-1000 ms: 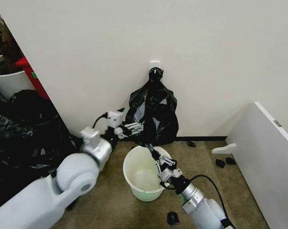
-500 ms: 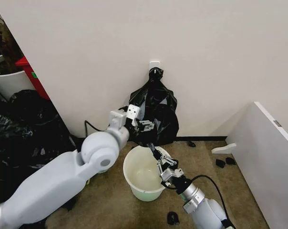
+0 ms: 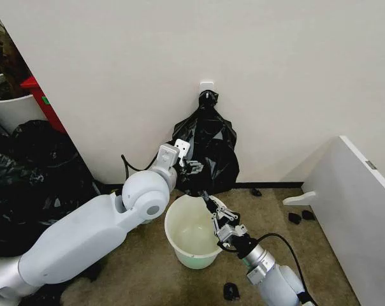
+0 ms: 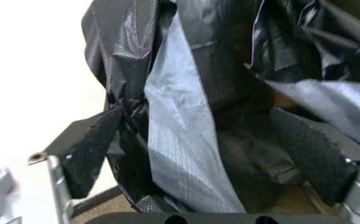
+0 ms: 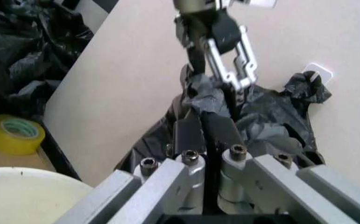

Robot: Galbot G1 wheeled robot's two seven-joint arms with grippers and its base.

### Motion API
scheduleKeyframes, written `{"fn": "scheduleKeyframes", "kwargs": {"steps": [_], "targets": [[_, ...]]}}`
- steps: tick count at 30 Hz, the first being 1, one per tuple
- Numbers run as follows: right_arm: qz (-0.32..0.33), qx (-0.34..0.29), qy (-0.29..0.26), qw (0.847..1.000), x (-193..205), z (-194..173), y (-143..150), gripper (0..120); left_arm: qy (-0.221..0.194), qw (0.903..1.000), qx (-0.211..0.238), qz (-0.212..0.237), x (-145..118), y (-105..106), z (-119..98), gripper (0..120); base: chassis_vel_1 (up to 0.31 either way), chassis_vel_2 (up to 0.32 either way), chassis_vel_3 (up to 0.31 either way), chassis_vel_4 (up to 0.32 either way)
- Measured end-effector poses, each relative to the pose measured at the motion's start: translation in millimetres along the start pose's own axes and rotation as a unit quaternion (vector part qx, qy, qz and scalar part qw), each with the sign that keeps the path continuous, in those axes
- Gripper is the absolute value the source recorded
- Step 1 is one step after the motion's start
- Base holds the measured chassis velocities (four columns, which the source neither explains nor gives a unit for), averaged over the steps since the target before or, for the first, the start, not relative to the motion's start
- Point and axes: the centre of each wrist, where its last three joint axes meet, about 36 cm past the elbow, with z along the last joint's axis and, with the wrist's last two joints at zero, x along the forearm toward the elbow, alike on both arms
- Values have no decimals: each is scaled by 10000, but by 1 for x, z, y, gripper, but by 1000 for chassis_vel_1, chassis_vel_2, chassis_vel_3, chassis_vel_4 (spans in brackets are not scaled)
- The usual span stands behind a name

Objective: Place the garbage bag over the trash bin.

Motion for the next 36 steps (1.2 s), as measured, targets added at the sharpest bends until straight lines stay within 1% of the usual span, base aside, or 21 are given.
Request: {"fn": "scheduleKeyframes", "kwargs": {"steps": [1, 2, 4, 6, 8, 9, 10, 14, 15, 16, 18, 20, 22, 24, 25, 28, 29, 31, 32, 34, 36], "targets": [[12, -12, -7, 10000, -1, -1, -1, 0, 85, 9999, 71, 8, -4, 0, 0, 83, 0, 0, 0, 0], [12, -12, -7, 10000, -1, -1, -1, 0, 85, 9999, 71, 8, -4, 0, 0, 83, 0, 0, 0, 0], [23, -18, -2, 10000, 1, -2, -3, 0, 166, 9997, 159, 36, -8, -2, -1, 69, 0, 0, 0, 0], [26, -20, 0, 10000, 1, -2, -3, 0, 190, 9996, 180, 42, -9, -2, -1, 66, 0, 0, 0, 0], [35, -25, -2, 10000, 2, -2, -5, 0, 261, 9994, 221, 44, -9, -2, -2, 55, 0, 0, 0, 0], [39, -28, -2, 10000, 2, -3, -6, 0, 276, 9993, 234, 38, -9, -2, -2, 52, 0, 0, 0, 0], [39, -28, -2, 10000, 2, -3, -6, 0, 276, 9993, 234, 38, -9, -2, -2, 52, 0, 0, 0, 0], [60, -53, 9, 10000, 2, -4, -8, 0, 360, 9988, 343, 0, -11, 1, -1, 32, 0, 0, 0, 0], [60, -53, 9, 10000, 2, -4, -8, 0, 360, 9988, 343, 0, -11, 1, -1, 32, 0, 0, 0, 0], [62, -57, 9, 10000, 2, -5, -8, 0, 367, 9987, 354, -3, -11, 1, -1, 29, 0, 0, 0, 0], [69, -65, 3, 10000, 1, -6, -10, 0, 387, 9984, 412, -18, -12, 3, -2, 17, 0, 0, 0, 0], [72, -69, 3, 10000, 2, -6, -10, 0, 386, 9983, 430, -22, -13, 3, -3, 14, 0, 0, 0, 0], [80, -71, 4, 9999, 2, -6, -11, 0, 374, 9981, 487, -34, -13, 4, -4, 4, 0, 0, 0, 0], [82, -71, 5, 9999, 2, -6, -12, 0, 371, 9981, 493, -35, -13, 4, -4, 4, 0, 0, 0, 0], [100, -76, 8, 9999, 2, -6, -12, 0, 341, 9979, 546, -48, -14, 5, -4, 0, 0, 0, 0, 0], [191, -169, 44, 9997, 2, -8, -13, 0, 38, 9966, 821, -55, -14, 11, -3, 0, 0, 0, 0, 0], [191, -169, 44, 9997, 2, -8, -13, 0, 38, 9966, 821, -55, -14, 11, -3, 0, 0, 0, 0, 0], [290, -350, 109, 9989, 3, -11, -11, 0, -341, 9936, 1075, -45, -12, 18, 0, 0, 0, 0, 0, 0], [290, -350, 109, 9989, 3, -11, -11, 0, -341, 9936, 1075, -45, -12, 18, 0, 0, 0, 0, 0, 0], [374, -591, 199, 9974, 4, -16, -8, 0, -715, 9880, 1368, -43, -9, 25, 3, 0, 0, 0, 0, 0], [426, -802, 254, 9955, 6, -21, -7, 0, -1040, 9832, 1498, -10, -6, 29, 7, 0, 0, 0, 0, 0]]}}
